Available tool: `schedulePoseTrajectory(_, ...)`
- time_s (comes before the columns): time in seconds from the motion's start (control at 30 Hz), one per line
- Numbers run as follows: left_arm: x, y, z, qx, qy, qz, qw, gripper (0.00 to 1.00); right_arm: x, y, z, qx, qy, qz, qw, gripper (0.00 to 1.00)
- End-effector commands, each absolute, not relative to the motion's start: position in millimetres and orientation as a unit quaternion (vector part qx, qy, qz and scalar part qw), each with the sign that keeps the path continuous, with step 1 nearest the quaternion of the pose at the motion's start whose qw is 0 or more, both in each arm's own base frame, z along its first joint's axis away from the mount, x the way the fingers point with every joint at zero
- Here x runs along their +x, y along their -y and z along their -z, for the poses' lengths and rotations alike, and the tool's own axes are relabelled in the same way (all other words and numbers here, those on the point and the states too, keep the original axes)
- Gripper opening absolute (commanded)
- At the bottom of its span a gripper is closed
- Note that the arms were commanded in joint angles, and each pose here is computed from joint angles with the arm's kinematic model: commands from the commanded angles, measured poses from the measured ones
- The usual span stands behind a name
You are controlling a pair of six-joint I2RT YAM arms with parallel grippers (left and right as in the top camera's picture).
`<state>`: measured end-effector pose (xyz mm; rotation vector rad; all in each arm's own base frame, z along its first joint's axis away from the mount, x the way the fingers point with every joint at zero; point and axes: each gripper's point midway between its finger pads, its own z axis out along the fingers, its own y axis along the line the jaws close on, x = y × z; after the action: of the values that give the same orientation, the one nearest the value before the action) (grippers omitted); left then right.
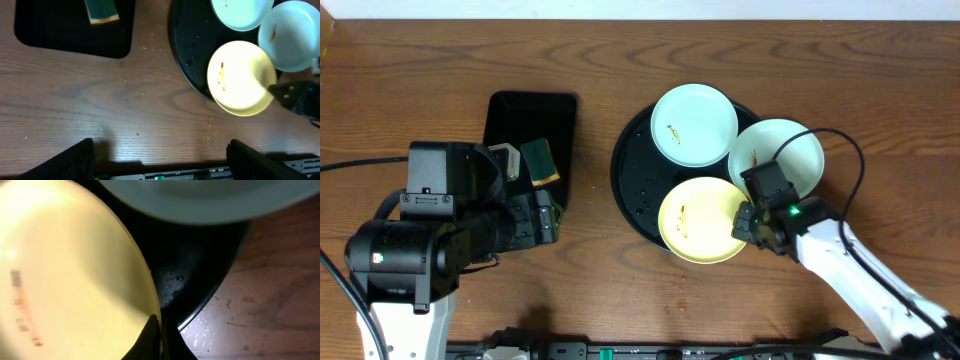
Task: Clean dirty plates on tray and stack at the side
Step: 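Reach the right gripper to the yellow plate's right rim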
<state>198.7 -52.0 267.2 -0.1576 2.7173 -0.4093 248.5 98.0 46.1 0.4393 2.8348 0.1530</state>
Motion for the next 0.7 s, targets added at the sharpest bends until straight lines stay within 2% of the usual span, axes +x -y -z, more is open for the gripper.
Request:
schedulePoseTrajectory(0.0,198.2,47.9,-265.9,-0.054,-0.971,0.132,0.194,0.84,261.7,-93.9,-72.4,0.135,-0.972,-0.045,0.187,0.01)
schedulePoseTrajectory(0.23,198.2,47.6,-265.8,-0.054,-0.971,0.132,0.194,0.84,258.3,-82.9,-69.5,0.167,-0.966,-0.024,0.195,0.01)
schedulePoseTrajectory(0.47,200.1,35.6,-263.5,-0.062,-0.973,0.097,0.199,0.84,244.3,-112.2,-46.8,0.145,-0.973,-0.067,0.166,0.01)
schedulePoseTrajectory(0.67,206.3,30.2,-258.6,-0.066,-0.976,0.080,0.192,0.84,242.4,-94.7,-25.0,0.189,-0.963,-0.018,0.190,0.01)
